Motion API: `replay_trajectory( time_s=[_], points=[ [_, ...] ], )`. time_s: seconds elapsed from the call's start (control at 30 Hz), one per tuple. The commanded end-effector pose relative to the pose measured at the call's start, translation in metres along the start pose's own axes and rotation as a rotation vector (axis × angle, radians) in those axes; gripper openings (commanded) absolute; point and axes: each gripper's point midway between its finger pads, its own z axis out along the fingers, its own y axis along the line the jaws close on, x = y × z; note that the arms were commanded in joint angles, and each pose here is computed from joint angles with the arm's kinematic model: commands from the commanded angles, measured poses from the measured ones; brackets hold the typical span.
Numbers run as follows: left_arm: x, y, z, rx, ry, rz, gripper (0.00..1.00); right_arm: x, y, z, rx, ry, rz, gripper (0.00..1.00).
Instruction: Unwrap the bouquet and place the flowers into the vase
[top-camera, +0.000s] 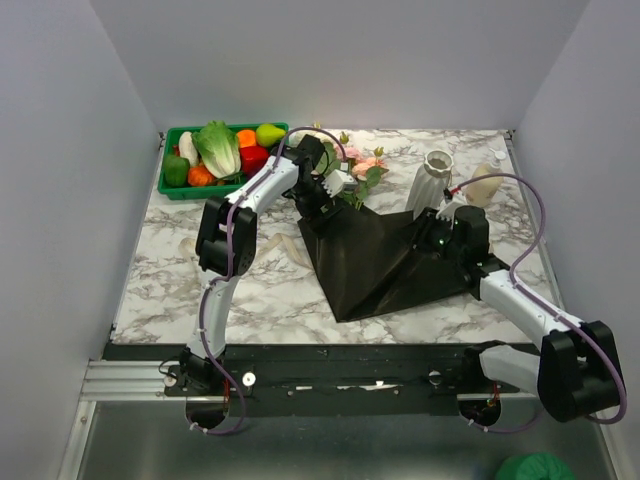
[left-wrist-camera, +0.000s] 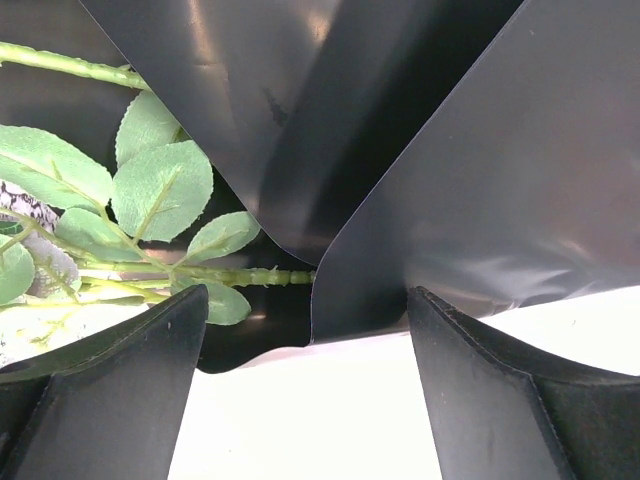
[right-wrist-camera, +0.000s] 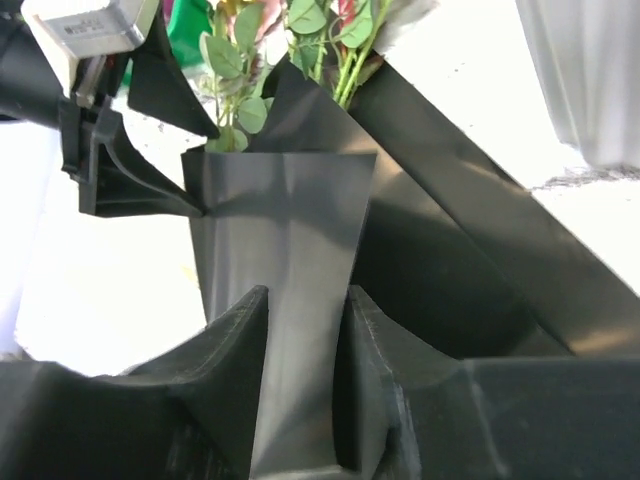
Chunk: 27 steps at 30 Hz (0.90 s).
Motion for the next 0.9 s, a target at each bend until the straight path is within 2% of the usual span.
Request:
replay_trajectory(
  time_s=[0.0, 0.03, 0.1, 0.13, 0.2, 0.33, 0.4, 0.43, 0.5, 0.53, 0.63, 0.67, 0.73, 0.8, 0.87],
  points=[
    [-0.009, -0.006, -0.023, -0.003, -0.047, 0.016, 0.93, -0.015, 0.018, 0.004, -0.092, -0.019, -0.029, 0.33],
    [-0.009, -0.005, -0.025, -0.004, -0.05, 0.011, 0.94, -0.014, 0.021, 0.003, -0.11, -0.015, -0.034, 0.23],
    [-0.013, -0.004, -0.034, -0.013, -0.072, 0.006, 0.99, -0.016, 0.026, 0.002, -0.131, -0.017, -0.038, 0.14],
    [-0.015, -0.003, -0.038, -0.014, -0.086, -0.003, 0.99, -0.019, 0.031, -0.001, -0.147, -0.026, -0.044, 0.06],
    [-0.022, 0.001, -0.055, -0.035, -0.125, -0.029, 0.99, -0.023, 0.039, -0.004, -0.167, -0.031, -0.053, 0.01],
    [-0.039, 0.012, -0.105, -0.082, -0.237, -0.105, 0.99, -0.031, 0.068, -0.009, -0.198, -0.037, -0.105, 0.01],
    [-0.045, 0.021, -0.146, -0.111, -0.337, -0.151, 0.99, -0.021, 0.095, -0.009, -0.237, -0.004, -0.141, 0.01],
    [-0.046, 0.023, -0.16, -0.113, -0.376, -0.176, 0.99, -0.03, 0.108, -0.009, -0.24, -0.026, -0.155, 0.01],
    [-0.049, 0.021, -0.196, -0.105, -0.481, -0.232, 0.99, -0.012, 0.132, -0.006, -0.275, 0.031, -0.173, 0.01],
    [-0.039, 0.031, -0.214, -0.121, -0.519, -0.277, 0.99, -0.019, 0.146, -0.004, -0.284, 0.013, -0.181, 0.01],
    [-0.019, 0.031, -0.254, -0.124, -0.608, -0.352, 0.99, 0.007, 0.176, 0.009, -0.306, 0.089, -0.215, 0.01],
    [-0.011, 0.03, -0.254, -0.119, -0.605, -0.371, 0.99, 0.01, 0.201, 0.008, -0.352, 0.1, -0.232, 0.01],
    [0.003, 0.027, -0.275, -0.179, -0.627, -0.379, 0.99, 0.029, 0.214, 0.025, -0.356, 0.157, -0.25, 0.01],
    [0.02, 0.025, -0.286, -0.225, -0.635, -0.395, 0.99, 0.035, 0.253, 0.029, -0.423, 0.176, -0.277, 0.01],
    [0.035, 0.024, -0.288, -0.25, -0.625, -0.418, 0.99, 0.068, 0.267, 0.049, -0.428, 0.266, -0.306, 0.04]
  ],
)
